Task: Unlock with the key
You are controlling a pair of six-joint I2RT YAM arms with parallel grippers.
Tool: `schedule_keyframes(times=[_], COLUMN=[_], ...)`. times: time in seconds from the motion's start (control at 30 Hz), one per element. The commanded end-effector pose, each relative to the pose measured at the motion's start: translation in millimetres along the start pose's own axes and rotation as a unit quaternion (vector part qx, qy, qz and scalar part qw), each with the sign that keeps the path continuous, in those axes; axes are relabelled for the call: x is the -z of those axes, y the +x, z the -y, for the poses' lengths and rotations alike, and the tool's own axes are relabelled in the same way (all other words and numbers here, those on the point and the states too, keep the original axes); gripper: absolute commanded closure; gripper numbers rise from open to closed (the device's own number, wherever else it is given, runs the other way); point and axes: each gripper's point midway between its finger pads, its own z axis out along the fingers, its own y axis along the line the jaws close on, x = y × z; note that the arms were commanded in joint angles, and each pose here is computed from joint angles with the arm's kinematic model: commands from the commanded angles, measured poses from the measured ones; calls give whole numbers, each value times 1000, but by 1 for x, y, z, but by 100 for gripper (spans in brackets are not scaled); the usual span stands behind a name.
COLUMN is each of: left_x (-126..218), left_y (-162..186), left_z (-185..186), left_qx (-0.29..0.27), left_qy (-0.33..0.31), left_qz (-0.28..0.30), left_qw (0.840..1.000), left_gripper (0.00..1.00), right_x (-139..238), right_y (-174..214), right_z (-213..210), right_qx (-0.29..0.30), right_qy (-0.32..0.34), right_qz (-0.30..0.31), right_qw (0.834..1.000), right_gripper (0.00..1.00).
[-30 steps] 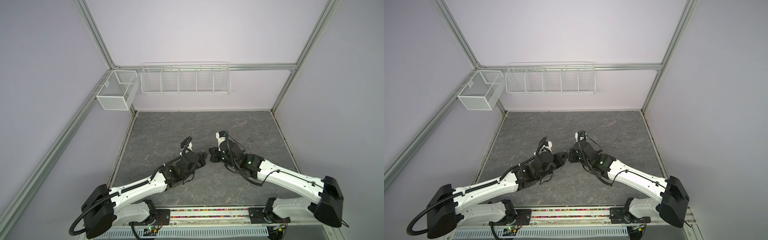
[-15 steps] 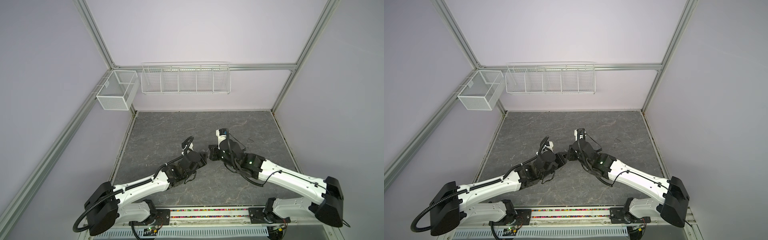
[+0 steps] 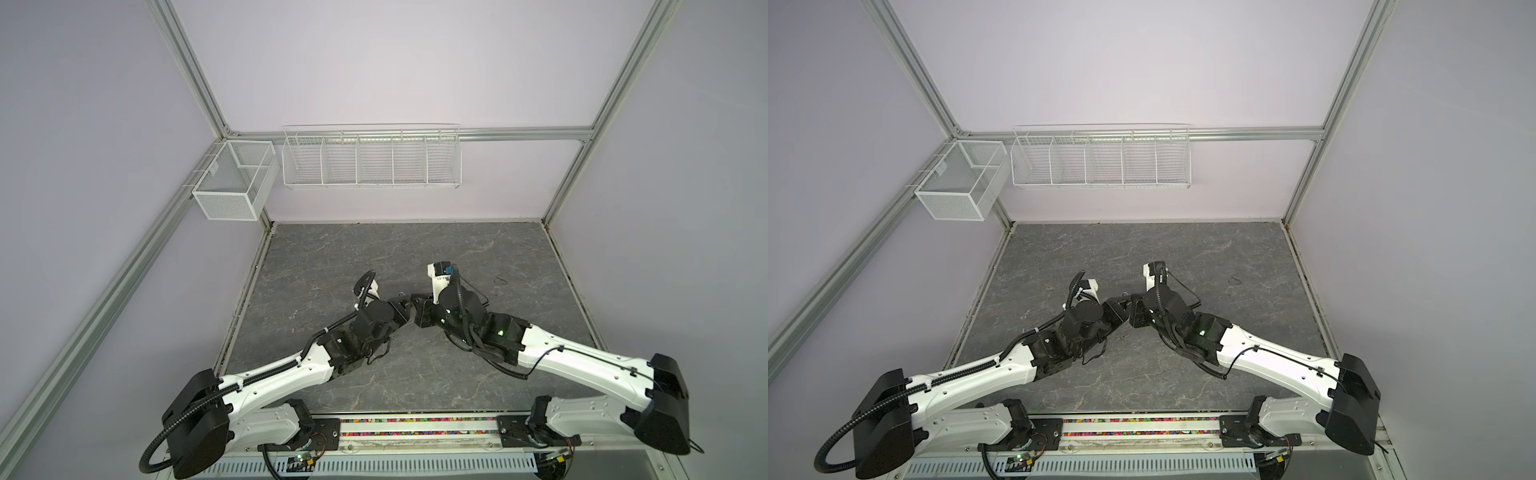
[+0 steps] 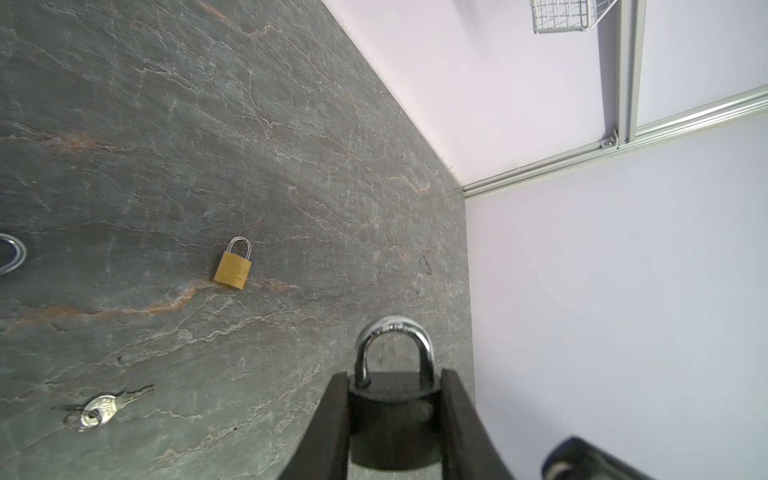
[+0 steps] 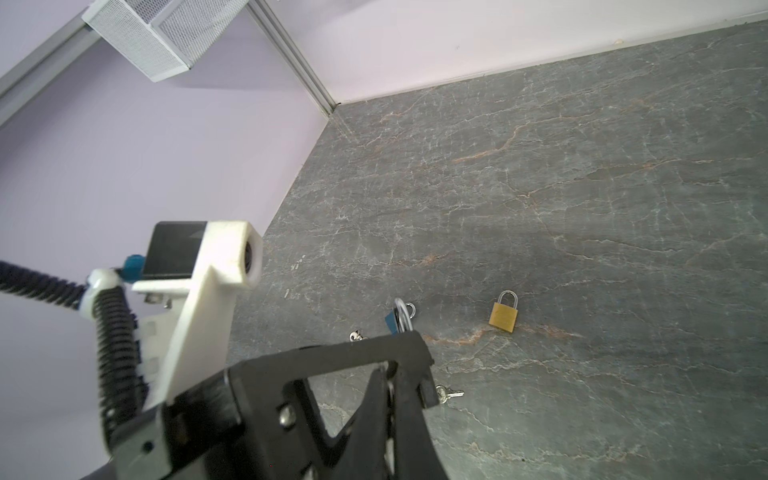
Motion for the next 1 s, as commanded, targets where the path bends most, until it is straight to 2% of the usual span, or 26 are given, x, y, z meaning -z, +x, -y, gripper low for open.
schedule_keyframes(times=[0.0, 0.97], left_x=[6, 17], left_y=[-26, -48], left_z=[12, 22], left_qx=[34, 41], left_qy=[24, 44], left_qz=[45, 62], left_qw=[998, 996], left_gripper=[100, 100], right_x=[7, 5], right_y=[12, 41], right_z=[2, -37], right_qx=[8, 39], right_qy=[-5, -110], right_qz=[-12, -67], right_qw=[1000, 991], right_gripper=[93, 93])
